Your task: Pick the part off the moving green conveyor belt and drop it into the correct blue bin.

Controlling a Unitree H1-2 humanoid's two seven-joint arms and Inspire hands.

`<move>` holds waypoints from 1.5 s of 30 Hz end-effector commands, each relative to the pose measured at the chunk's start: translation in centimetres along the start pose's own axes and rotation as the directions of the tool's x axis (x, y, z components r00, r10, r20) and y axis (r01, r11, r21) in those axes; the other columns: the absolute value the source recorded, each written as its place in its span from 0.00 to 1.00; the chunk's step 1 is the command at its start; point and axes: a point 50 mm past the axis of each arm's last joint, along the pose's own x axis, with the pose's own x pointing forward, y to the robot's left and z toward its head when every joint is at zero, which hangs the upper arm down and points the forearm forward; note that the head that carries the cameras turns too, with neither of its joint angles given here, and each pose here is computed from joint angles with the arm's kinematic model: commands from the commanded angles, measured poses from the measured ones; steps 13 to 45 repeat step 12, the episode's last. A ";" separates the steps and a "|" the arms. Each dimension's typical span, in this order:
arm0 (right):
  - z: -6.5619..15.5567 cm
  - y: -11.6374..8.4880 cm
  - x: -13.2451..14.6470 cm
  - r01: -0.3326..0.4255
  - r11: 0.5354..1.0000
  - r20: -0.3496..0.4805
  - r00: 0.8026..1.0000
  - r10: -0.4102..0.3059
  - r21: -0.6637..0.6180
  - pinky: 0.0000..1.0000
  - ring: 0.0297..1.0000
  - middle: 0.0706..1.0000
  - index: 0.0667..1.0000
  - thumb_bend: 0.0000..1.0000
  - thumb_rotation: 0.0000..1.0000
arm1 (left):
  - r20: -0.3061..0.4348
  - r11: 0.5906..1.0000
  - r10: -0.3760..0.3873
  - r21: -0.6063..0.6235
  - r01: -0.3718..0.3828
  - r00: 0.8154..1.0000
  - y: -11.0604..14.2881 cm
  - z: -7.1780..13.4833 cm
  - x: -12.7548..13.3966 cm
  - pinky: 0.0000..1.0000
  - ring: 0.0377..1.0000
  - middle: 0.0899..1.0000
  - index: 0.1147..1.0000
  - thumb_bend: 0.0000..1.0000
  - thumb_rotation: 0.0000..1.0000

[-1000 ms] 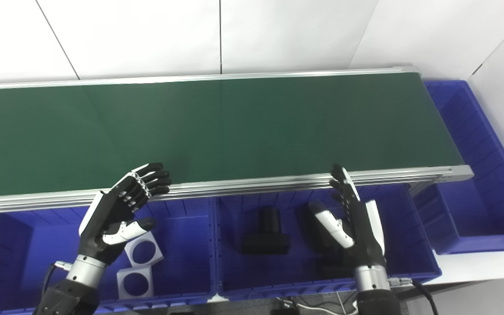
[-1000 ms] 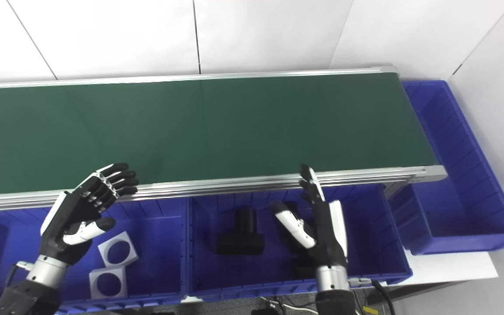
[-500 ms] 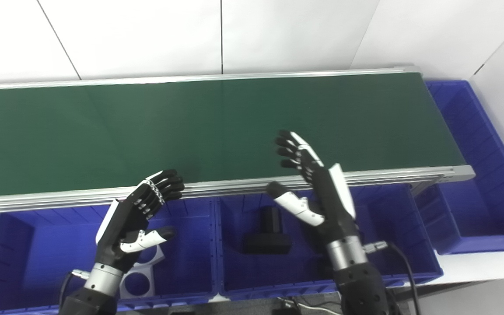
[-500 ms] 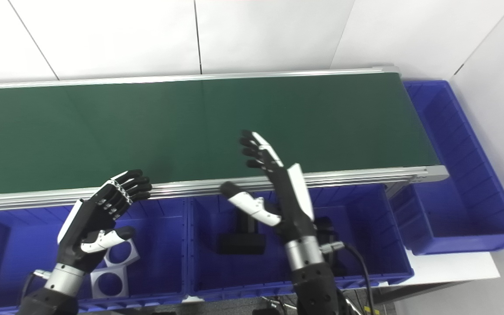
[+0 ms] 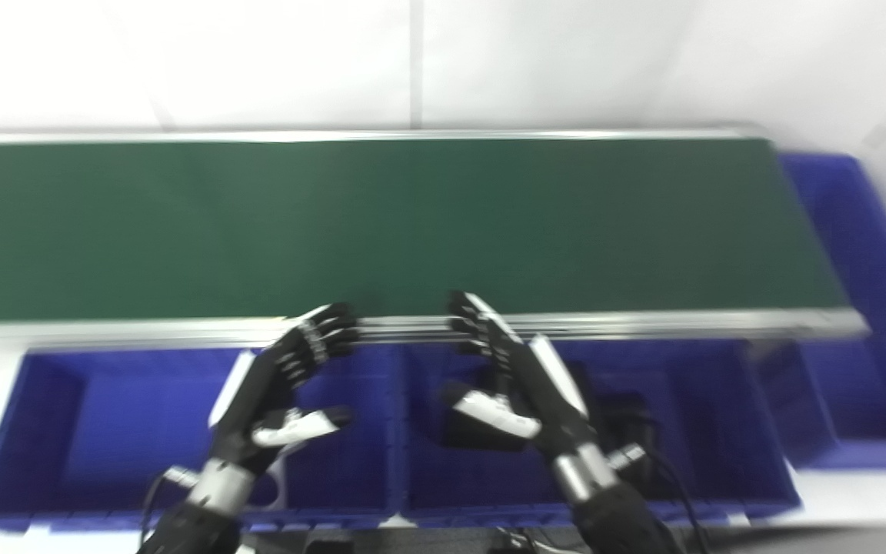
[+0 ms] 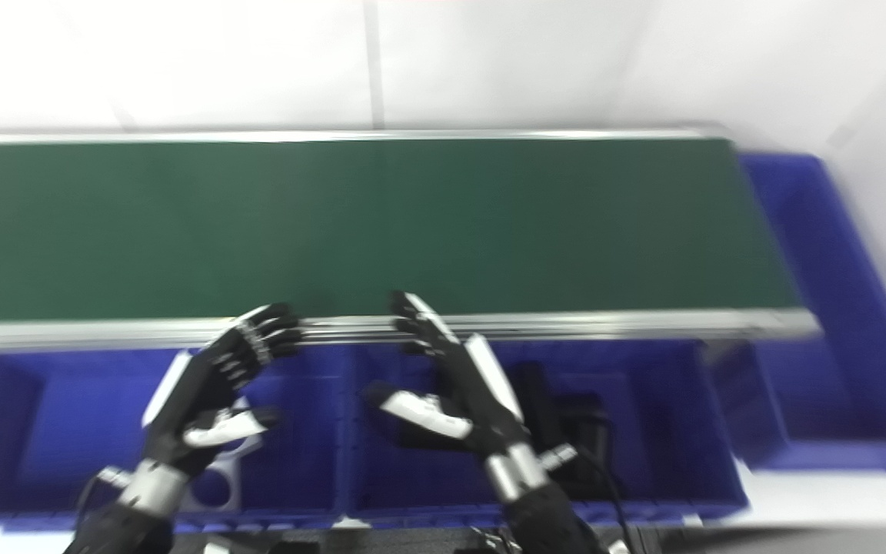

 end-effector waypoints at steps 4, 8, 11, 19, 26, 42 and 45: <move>-0.1 -0.9 -0.7 0.011 1.000 0.085 0.996 -0.014 0.025 0.74 0.85 0.89 0.92 0.76 0.59 | 0.051 1.000 0.009 0.005 -0.009 0.999 -0.9 0.5 0.4 0.76 0.79 0.80 0.81 0.88 0.36; -0.5 -1.5 -1.4 0.021 1.000 0.093 0.995 -0.023 0.016 0.76 0.85 0.89 0.92 0.75 0.57 | 0.045 1.000 0.010 0.015 -0.011 0.999 -1.3 0.3 0.5 0.76 0.79 0.81 0.82 0.87 0.36; -0.7 -1.9 -1.7 0.036 0.999 0.100 0.994 -0.037 0.006 0.76 0.85 0.88 0.92 0.74 0.57 | 0.044 1.000 0.008 0.017 -0.009 0.999 -1.6 0.2 0.7 0.76 0.80 0.82 0.82 0.87 0.36; -0.8 -2.0 -1.8 0.040 0.999 0.102 0.994 -0.040 0.000 0.76 0.85 0.88 0.92 0.74 0.57 | 0.044 1.000 0.009 0.019 -0.009 0.999 -1.7 0.1 0.8 0.76 0.80 0.82 0.82 0.87 0.36; -0.8 -2.0 -1.8 0.040 0.999 0.102 0.994 -0.040 0.000 0.76 0.85 0.88 0.92 0.74 0.57 | 0.044 1.000 0.009 0.019 -0.009 0.999 -1.7 0.1 0.8 0.76 0.80 0.82 0.82 0.87 0.36; -0.8 -2.0 -1.8 0.040 0.999 0.102 0.994 -0.040 0.000 0.76 0.85 0.88 0.92 0.74 0.57 | 0.044 1.000 0.009 0.019 -0.009 0.999 -1.7 0.1 0.8 0.76 0.80 0.82 0.82 0.87 0.36; -0.8 -2.0 -1.8 0.040 0.999 0.102 0.994 -0.040 0.000 0.76 0.85 0.88 0.92 0.74 0.57 | 0.044 1.000 0.009 0.019 -0.009 0.999 -1.7 0.1 0.8 0.76 0.80 0.82 0.82 0.87 0.36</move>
